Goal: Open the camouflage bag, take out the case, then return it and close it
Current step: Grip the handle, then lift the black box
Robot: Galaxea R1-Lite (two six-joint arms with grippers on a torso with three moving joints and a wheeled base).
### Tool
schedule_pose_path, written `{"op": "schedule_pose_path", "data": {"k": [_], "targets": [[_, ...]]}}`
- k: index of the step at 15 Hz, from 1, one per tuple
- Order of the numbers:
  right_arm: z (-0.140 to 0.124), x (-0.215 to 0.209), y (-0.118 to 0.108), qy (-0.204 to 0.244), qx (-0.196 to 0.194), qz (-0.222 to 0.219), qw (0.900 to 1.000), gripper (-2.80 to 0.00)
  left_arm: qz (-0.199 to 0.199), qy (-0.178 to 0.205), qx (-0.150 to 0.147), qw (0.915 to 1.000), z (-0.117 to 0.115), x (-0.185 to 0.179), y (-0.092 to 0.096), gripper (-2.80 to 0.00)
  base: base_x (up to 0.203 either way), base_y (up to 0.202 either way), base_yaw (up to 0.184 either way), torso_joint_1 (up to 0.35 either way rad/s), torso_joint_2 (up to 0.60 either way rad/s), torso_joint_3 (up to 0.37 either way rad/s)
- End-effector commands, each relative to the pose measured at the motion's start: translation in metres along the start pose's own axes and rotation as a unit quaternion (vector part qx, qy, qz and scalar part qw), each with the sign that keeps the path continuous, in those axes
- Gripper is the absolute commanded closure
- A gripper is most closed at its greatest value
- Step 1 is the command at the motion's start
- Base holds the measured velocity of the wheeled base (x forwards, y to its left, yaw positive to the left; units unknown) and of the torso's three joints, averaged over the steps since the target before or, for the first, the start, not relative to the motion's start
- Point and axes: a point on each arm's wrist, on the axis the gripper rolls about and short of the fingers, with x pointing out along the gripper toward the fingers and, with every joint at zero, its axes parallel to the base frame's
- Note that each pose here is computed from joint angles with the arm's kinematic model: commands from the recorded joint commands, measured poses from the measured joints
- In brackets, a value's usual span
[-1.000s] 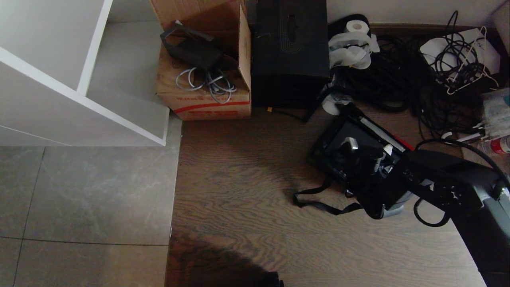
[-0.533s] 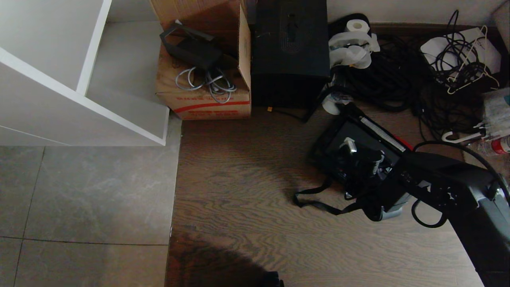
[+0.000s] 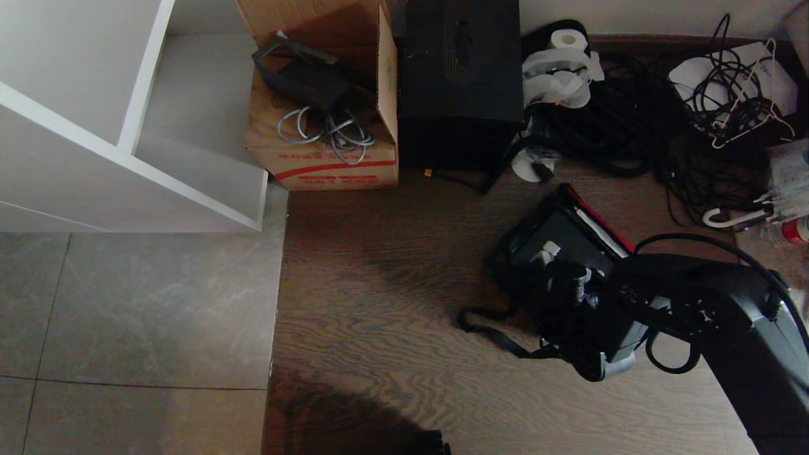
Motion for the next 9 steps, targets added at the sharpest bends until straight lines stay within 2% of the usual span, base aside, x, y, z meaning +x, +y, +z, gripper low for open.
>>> {"op": "schedule_pose_path", "data": {"k": [1, 4, 5, 7, 9], "targets": [[0.005, -0.007, -0.004, -0.011, 0.006, 0.0, 1.0, 0.0, 0.0, 0.001, 0.0, 1.0, 0.0, 0.0, 0.0, 0.0, 0.0, 0.0, 0.0, 0.0, 0.0, 0.0], [0.006, 0.002, 0.0, -0.004, 0.005, -0.004, 1.0, 0.0, 0.0, 0.001, 0.0, 1.0, 0.0, 0.0, 0.0, 0.0, 0.0, 0.0, 0.0, 0.0, 0.0, 0.0], [0.006, 0.006, -0.004, 0.0, 0.006, -0.006, 1.0, -2.8, 0.0, 0.001, 0.0, 1.0, 0.0, 0.0, 0.0, 0.0, 0.0, 0.0, 0.0, 0.0, 0.0, 0.0], [0.005, 0.009, -0.006, 0.004, 0.003, -0.005, 1.0, -2.8, 0.0, 0.001, 0.0, 1.0, 0.0, 0.0, 0.0, 0.0, 0.0, 0.0, 0.0, 0.0, 0.0, 0.0], [0.012, 0.012, -0.016, 0.003, 0.021, -0.013, 1.0, -2.8, 0.0, 0.001, 0.0, 1.0, 0.0, 0.0, 0.0, 0.0, 0.0, 0.0, 0.0, 0.0, 0.0, 0.0]]}}
